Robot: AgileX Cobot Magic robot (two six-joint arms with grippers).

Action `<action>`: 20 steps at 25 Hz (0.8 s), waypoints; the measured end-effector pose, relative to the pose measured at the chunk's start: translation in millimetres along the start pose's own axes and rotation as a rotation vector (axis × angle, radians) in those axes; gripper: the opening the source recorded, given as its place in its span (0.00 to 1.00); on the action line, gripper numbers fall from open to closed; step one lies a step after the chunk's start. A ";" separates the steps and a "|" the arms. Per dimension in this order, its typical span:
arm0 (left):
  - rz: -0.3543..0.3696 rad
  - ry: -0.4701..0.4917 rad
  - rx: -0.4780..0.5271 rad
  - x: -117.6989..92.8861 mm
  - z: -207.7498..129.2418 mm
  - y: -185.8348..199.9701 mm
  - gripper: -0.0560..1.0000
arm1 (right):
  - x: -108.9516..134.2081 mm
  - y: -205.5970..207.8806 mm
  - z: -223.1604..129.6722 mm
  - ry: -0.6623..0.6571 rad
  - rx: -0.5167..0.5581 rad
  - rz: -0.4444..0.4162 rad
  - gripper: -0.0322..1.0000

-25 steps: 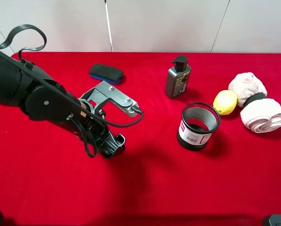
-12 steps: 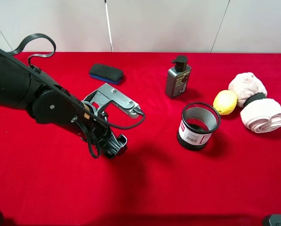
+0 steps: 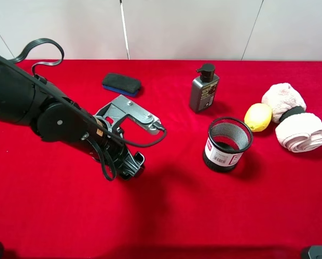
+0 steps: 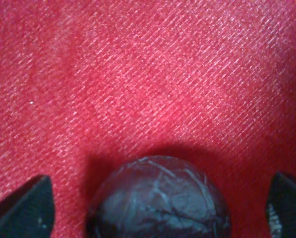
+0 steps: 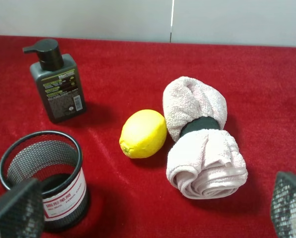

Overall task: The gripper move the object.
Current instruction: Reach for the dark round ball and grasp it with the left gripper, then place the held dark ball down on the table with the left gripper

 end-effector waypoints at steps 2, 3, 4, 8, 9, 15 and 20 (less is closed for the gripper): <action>0.000 0.002 0.000 0.0 0.0 0.0 0.78 | 0.0 0.0 0.0 0.000 0.000 0.000 0.70; 0.000 0.002 -0.001 0.0 0.1 0.0 0.76 | 0.0 0.0 0.0 0.000 0.000 0.000 0.70; 0.000 0.003 -0.001 0.0 0.1 0.0 0.73 | 0.0 0.0 0.0 0.000 0.000 0.000 0.70; 0.000 0.003 -0.001 0.0 0.1 0.0 0.60 | 0.0 0.0 0.0 0.000 0.000 0.000 0.70; 0.000 0.003 -0.001 0.0 0.1 0.0 0.60 | 0.0 0.0 0.0 0.000 0.000 0.000 0.70; 0.000 0.013 -0.001 0.0 0.1 0.0 0.60 | 0.0 0.0 0.0 0.000 0.000 0.000 0.70; -0.001 0.026 0.000 -0.1 0.0 0.0 0.60 | 0.0 0.0 0.0 0.000 0.000 0.000 0.70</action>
Point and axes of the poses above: a point on each arm's last joint axis where the gripper is mounted, y pointing back along that axis away from the gripper, x along the wrist's bending axis when the last joint is at zero, z = x × y, the point moved 5 cm from there along -y, pointing out along that axis toward the gripper, and after that the axes turned 14 degrees about -y, right-handed, at the moved point
